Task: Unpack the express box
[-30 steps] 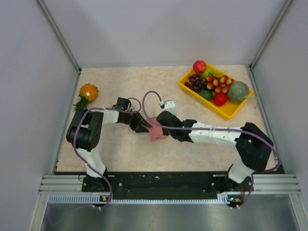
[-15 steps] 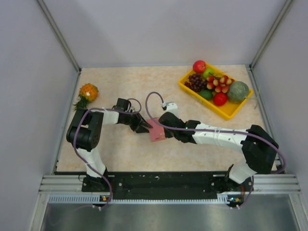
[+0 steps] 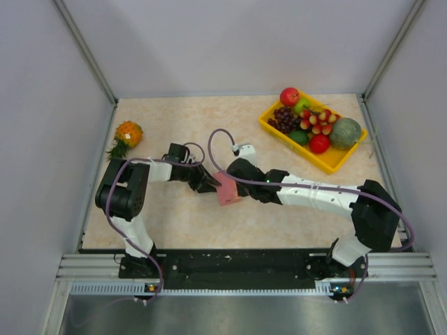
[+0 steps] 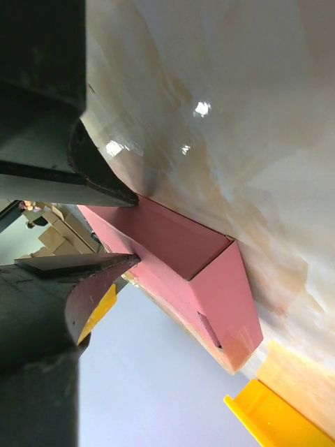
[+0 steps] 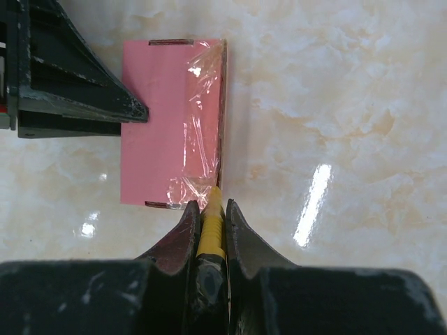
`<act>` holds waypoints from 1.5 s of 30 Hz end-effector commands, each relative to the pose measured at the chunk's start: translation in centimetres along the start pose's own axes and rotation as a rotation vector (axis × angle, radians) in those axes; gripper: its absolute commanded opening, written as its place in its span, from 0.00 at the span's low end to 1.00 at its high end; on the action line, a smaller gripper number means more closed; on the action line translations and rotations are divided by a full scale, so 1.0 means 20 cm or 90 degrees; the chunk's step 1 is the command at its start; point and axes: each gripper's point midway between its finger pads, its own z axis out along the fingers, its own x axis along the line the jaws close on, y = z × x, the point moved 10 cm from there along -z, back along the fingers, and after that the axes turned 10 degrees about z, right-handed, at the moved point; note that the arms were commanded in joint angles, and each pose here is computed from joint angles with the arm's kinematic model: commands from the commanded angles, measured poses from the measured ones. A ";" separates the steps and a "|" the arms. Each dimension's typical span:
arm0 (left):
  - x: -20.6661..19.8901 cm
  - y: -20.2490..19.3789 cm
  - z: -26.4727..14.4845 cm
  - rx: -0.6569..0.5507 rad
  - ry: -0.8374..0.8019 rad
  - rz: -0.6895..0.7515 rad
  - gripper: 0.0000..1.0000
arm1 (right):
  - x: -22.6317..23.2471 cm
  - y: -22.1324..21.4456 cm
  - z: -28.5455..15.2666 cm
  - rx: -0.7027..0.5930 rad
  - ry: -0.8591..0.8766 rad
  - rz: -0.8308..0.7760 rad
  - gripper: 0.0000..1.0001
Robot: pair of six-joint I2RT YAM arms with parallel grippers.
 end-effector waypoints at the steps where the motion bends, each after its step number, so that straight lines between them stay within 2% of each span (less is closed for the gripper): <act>1: 0.14 0.00 0.04 -0.056 0.127 -0.008 0.26 | 0.18 0.19 -0.08 -0.084 0.049 0.030 0.00; 11: 0.09 0.02 0.03 -0.054 0.132 0.032 0.44 | 0.19 0.30 -0.13 -0.154 0.035 0.018 0.00; 14: 0.06 0.03 0.02 -0.051 0.122 0.045 0.46 | 0.19 0.33 -0.14 -0.172 0.031 0.019 0.00; 17: 0.02 0.02 -0.02 -0.055 0.106 0.075 0.51 | 0.17 0.37 -0.13 -0.187 0.009 0.015 0.00; 21: -0.07 -0.02 -0.14 -0.099 0.083 0.158 0.56 | 0.10 0.42 -0.02 -0.174 -0.002 0.038 0.00; 23: -0.07 -0.05 -0.18 -0.104 0.081 0.179 0.53 | 0.10 0.46 0.05 -0.181 0.036 0.059 0.00; 26: -0.07 -0.13 -0.24 -0.099 0.085 0.205 0.35 | 0.05 0.51 0.18 -0.179 0.070 0.095 0.00; 31: 0.00 -0.26 -0.22 0.037 0.026 0.183 0.15 | 0.06 0.55 0.38 -0.161 0.093 0.099 0.00; 34: -0.01 -0.29 -0.20 0.091 0.023 0.178 0.13 | 0.09 0.59 0.43 -0.160 0.104 0.088 0.00; 39: -0.06 -0.34 -0.19 0.126 0.030 0.184 0.12 | 0.12 0.59 0.53 -0.152 0.123 0.088 0.00; 45: -0.09 -0.42 -0.11 0.164 0.015 0.136 0.15 | 0.12 0.57 0.57 -0.130 0.133 0.091 0.00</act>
